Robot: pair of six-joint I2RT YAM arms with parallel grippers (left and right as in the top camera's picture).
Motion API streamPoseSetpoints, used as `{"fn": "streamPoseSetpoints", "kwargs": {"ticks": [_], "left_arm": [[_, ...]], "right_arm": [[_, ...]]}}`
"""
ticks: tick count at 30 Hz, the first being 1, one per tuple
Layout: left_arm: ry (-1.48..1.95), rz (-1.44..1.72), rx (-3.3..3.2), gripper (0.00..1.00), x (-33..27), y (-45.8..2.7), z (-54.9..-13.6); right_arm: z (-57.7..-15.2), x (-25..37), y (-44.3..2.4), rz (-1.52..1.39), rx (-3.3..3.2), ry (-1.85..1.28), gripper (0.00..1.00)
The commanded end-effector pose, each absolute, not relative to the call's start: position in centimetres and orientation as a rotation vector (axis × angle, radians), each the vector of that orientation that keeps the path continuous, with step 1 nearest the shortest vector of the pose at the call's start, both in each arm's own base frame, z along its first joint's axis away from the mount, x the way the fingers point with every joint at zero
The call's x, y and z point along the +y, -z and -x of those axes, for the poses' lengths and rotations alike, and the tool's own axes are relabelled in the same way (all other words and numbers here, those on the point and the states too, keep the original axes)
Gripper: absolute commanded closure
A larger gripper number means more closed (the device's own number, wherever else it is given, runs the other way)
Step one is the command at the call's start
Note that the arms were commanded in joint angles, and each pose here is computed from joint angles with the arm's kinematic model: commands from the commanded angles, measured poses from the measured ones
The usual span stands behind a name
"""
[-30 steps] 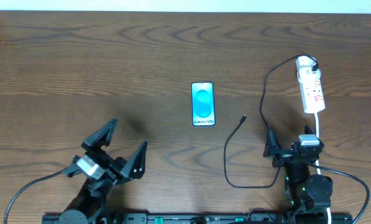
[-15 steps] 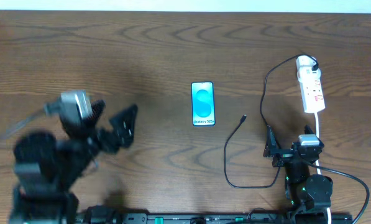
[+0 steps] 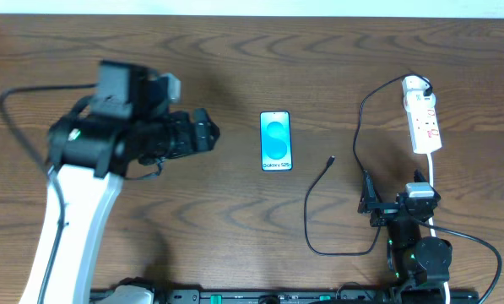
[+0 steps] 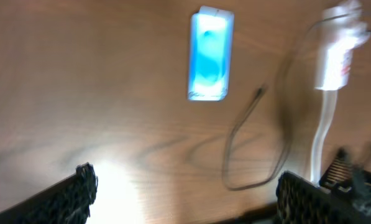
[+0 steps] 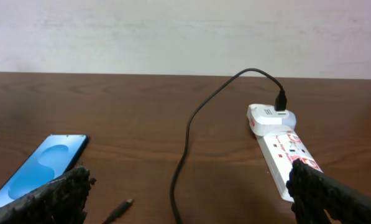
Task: Plug charger to phone and switch on socket
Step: 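Move the left gripper forward over the blue phone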
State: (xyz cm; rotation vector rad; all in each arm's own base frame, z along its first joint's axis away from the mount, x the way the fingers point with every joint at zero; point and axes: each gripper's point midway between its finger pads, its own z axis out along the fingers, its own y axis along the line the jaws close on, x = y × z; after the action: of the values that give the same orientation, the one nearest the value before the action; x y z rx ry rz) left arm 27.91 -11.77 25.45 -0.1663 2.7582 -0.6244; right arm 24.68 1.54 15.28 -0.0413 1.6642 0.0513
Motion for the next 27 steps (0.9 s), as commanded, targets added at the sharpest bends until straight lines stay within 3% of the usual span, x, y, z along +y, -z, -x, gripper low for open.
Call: {"fn": "streamPoseSetpoints", "kwargs": {"ticks": [1, 7, 16, 27], "left_arm": [[0.33, 0.165, 2.84, 0.06, -12.5, -25.3, -30.3], [0.178, 0.044, 2.98, 0.06, -16.5, -23.9, -33.4], [0.281, 0.03, 3.044, 0.06, -22.6, -16.5, -38.1], [0.227, 0.124, 3.129, 0.06, -25.3, -9.6, -39.0]], "right_arm": [[-24.7, 1.3, -15.2, 0.043, 1.666, -0.034, 0.01], [-24.7, 1.3, -15.2, 0.043, 1.666, -0.034, 0.01], [-24.7, 1.3, -15.2, 0.043, 1.666, -0.034, 0.01], [-24.7, 1.3, -15.2, 0.043, 1.666, -0.034, 0.01]]}}
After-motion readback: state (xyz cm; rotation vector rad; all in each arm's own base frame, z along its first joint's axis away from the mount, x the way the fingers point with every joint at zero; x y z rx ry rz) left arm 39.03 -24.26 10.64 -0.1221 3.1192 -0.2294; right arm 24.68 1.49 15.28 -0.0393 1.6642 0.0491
